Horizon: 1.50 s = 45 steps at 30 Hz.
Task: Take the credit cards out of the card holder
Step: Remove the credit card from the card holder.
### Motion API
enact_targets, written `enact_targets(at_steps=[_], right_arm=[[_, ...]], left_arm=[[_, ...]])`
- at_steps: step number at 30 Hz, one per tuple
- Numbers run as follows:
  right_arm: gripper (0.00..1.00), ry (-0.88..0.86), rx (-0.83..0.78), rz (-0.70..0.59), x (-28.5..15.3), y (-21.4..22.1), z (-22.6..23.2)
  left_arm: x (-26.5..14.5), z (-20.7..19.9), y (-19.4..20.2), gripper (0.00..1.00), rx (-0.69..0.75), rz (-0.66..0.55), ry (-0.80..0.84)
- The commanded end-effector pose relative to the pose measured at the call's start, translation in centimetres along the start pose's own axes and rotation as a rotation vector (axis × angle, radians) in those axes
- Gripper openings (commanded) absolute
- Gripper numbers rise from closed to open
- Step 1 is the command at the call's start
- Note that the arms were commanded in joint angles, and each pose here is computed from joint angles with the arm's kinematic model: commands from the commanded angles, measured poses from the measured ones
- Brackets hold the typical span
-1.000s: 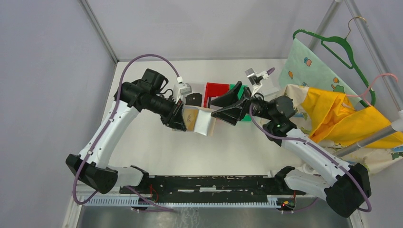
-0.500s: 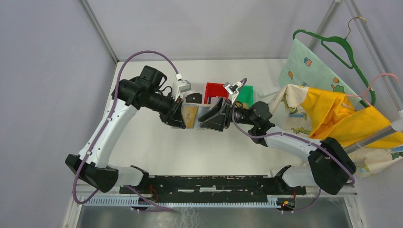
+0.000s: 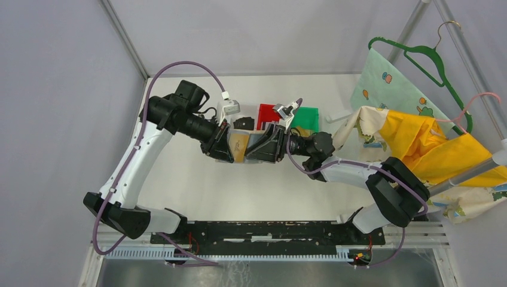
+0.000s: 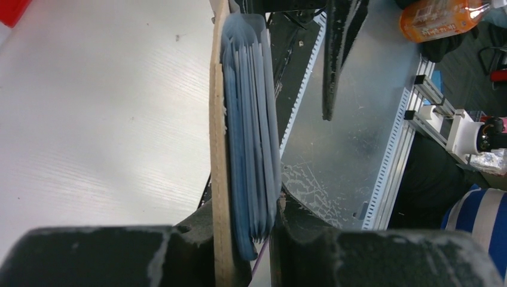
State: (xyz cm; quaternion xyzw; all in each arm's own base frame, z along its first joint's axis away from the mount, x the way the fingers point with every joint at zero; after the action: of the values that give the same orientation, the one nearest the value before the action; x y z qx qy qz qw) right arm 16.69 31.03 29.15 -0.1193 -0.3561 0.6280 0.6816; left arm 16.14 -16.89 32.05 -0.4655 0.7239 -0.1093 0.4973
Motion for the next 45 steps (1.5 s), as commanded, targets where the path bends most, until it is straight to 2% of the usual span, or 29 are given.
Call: enact_targets(at_steps=[1, 5, 8, 13, 16, 20, 23, 28, 31, 33, 34, 35, 36, 41, 45], right_arm=[[0.42, -0.178, -0.090, -0.049, 1.4, -1.8, 3.6], [0.38, -0.187, -0.080, -0.066, 1.8, -2.1, 3.3], [0.30, -0.180, -0.081, -0.070, 2.2, -2.3, 3.0], [0.14, -0.083, -0.114, -0.072, 2.6, -2.6, 1.8], [0.07, -0.011, -0.157, -0.065, 2.5, -2.6, 1.1], [0.00, 0.004, -0.198, -0.058, 2.4, -2.7, 1.3], [0.00, -0.012, -0.208, -0.049, 2.2, -2.4, 1.7], [0.00, -0.025, -0.252, -0.052, 1.4, -2.1, 2.7], [0.00, -0.019, -0.275, -0.048, 1.3, -2.1, 3.3], [0.00, -0.011, -0.281, -0.045, 1.1, -2.0, 3.4], [0.00, -0.003, -0.284, -0.040, 1.0, -2.0, 3.4], [0.00, 0.006, -0.290, -0.035, 0.9, -1.8, 3.4], [0.00, 0.016, -0.296, -0.031, 0.7, -1.7, 3.3], [0.00, 0.066, -0.310, -0.014, 0.1, -1.2, 2.9], [0.00, 0.064, -0.319, -0.021, 0.1, -1.4, 3.1]], left_arm=[[-0.4, -1.5, -0.7, 0.08, 0.071, -0.040, 0.101], [-0.3, -1.7, -0.6, 0.12, 0.075, -0.038, 0.123], [-0.3, -1.9, -0.5, 0.19, 0.075, -0.039, 0.133], [-0.7, -3.0, -0.7, 0.22, 0.110, -0.077, 0.186], [-0.7, -3.1, -0.6, 0.23, 0.120, -0.080, 0.193], [-0.7, -3.3, -0.4, 0.26, 0.133, -0.084, 0.200], [-1.0, -3.9, -0.6, 0.31, 0.167, -0.111, 0.222], [-2.7, -6.0, -2.1, 0.29, 0.290, -0.197, 0.251], [-2.6, -5.8, -2.2, 0.27, 0.269, -0.191, 0.253], [-2.2, -5.4, -1.9, 0.21, 0.246, -0.175, 0.250], [-2.1, -5.2, -1.9, 0.09, 0.238, -0.169, 0.248], [-1.9, -4.9, -1.7, 0.02, 0.228, -0.160, 0.241], [-1.7, -4.8, -1.6, 0.02, 0.212, -0.151, 0.240], [-1.7, -4.6, -1.5, 0.02, 0.204, -0.143, 0.226], [-1.6, -4.2, -1.5, 0.10, 0.182, -0.129, 0.210]])
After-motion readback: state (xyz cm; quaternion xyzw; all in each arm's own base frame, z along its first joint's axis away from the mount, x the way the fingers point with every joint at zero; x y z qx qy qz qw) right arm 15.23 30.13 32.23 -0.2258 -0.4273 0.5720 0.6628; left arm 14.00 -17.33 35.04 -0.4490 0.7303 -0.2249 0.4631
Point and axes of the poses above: each gripper's point midway between its finger pads, its own x axis out along the fingers, its own z axis along the line the jaws close on, y = z × x, the point moved 5 cm from there along -x, back along the fingers, and after that the axes turned 3 degrees about x, right-handed, at the moved point
